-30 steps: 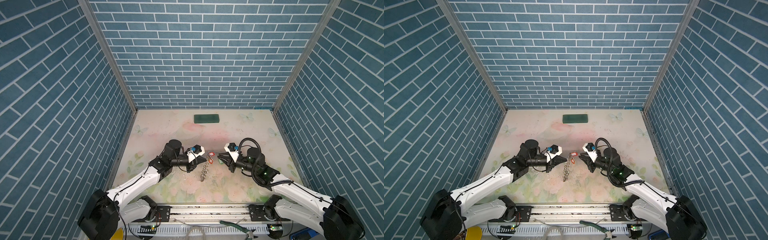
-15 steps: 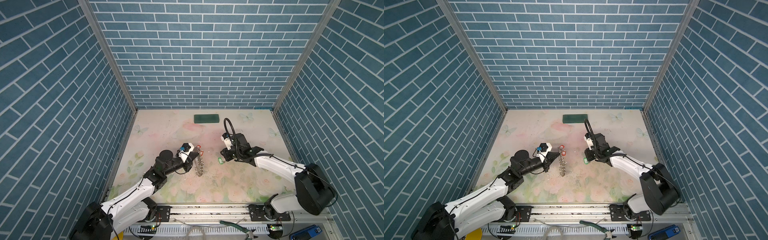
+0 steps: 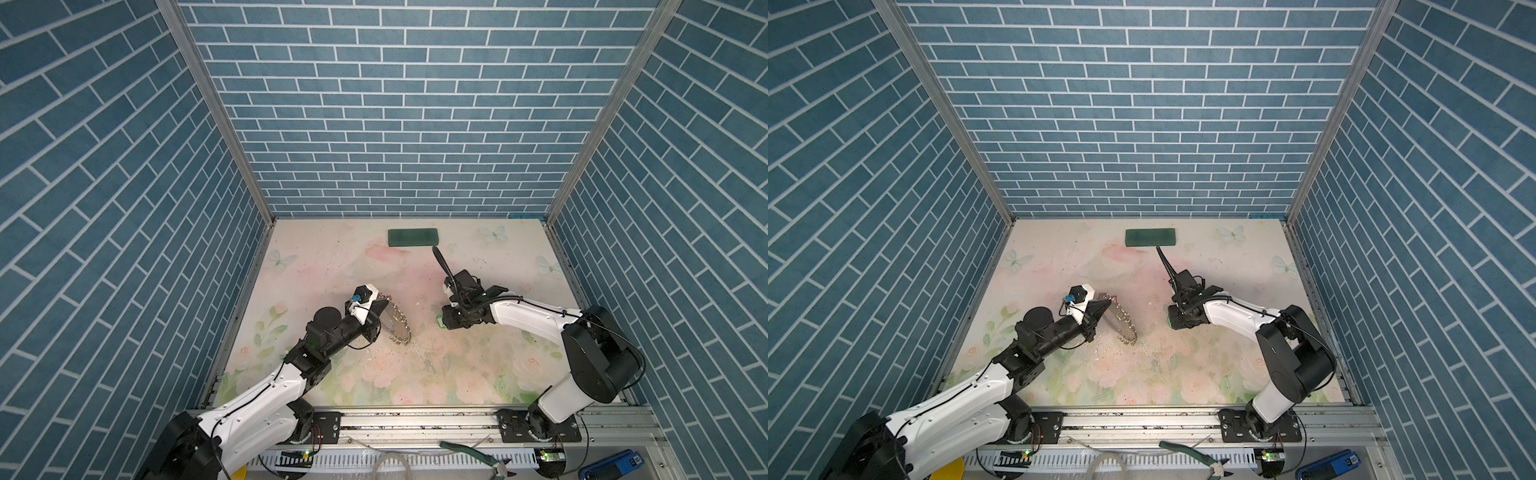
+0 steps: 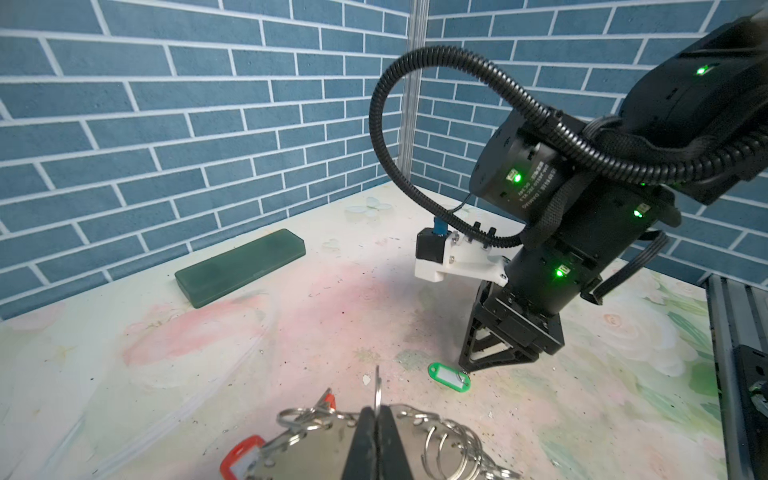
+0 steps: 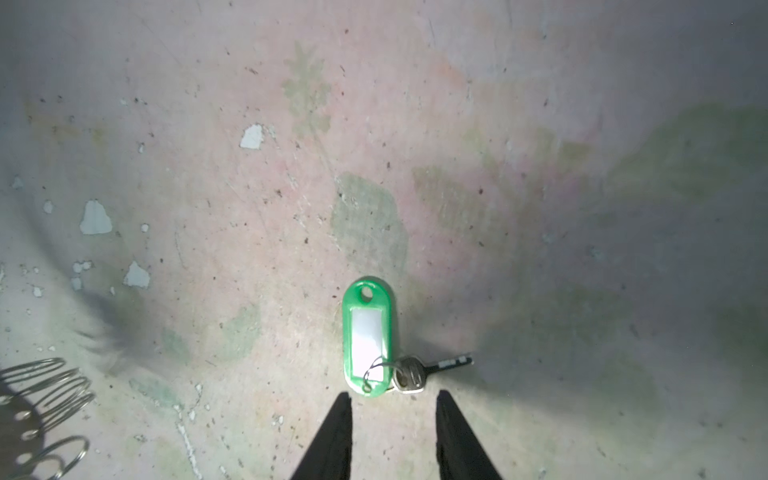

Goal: Put the keys on the keyring
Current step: 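Lower the right gripper and close it on the key's small ring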

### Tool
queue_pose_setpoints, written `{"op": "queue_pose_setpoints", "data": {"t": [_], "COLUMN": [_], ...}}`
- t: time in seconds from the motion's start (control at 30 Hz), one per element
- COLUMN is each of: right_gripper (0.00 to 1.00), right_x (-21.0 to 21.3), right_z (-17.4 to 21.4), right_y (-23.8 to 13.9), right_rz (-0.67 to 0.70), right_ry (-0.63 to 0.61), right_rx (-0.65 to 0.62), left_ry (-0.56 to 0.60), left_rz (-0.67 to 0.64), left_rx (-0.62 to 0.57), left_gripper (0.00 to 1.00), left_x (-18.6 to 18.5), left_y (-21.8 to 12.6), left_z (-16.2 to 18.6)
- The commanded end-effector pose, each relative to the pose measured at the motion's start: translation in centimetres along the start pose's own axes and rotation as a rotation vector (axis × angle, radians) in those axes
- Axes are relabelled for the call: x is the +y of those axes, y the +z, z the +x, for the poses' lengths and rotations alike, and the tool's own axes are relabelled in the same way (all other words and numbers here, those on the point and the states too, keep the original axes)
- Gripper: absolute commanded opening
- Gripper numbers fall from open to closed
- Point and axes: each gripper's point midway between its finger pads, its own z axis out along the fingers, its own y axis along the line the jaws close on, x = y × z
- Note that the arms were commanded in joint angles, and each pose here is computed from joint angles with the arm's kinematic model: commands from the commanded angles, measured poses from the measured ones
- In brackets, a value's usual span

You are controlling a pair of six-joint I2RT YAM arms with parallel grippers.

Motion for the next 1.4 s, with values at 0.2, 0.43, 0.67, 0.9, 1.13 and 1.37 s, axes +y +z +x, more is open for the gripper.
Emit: {"op": "queue_pose_setpoints", "data": {"t": [0.2,0.43,0.67,0.9,1.13,1.37], "right_gripper": [0.34,0.32,0.31,0.24,0.18,0.14], "right_x": [1.6,1.1,-0.5,-0.9,-0.7,-1.2], "right_z": [-0.8,0.2,1.1,1.3,0.5,0.1], "right_y": [0.7,1.8,1.7,1.8,0.6,-0.1], "right_rz": [-0.019,0.006,0.098,0.144,0.162,0.198], "right_ry": [0.089,0.112,0.098,0.07,0.048,0.03], "right_rx": [0.006,0.044,0.071,0.08,0.045,0.03], "left_ry": [0.038,0.039,0.043,0.045,0.047,0.049], "left_rz": [-0.011,-0.009,-0.016,-0.022,-0.021,-0.018], "left_rx": [-0.045,-0.034,-0.031,-0.026,-0.021,-0.017], "left_gripper": [0.0,0.0,0.0,0.0,0.0,0.0], "left_x": [-0.2,-0.2,-0.1,0.0,0.0,0.0], "left_y": [-0.2,0.0,0.0,0.0,0.1,0.2], "left_z": [-1.2,-0.9,-0.8,-0.7,-0.6,-0.5]}}
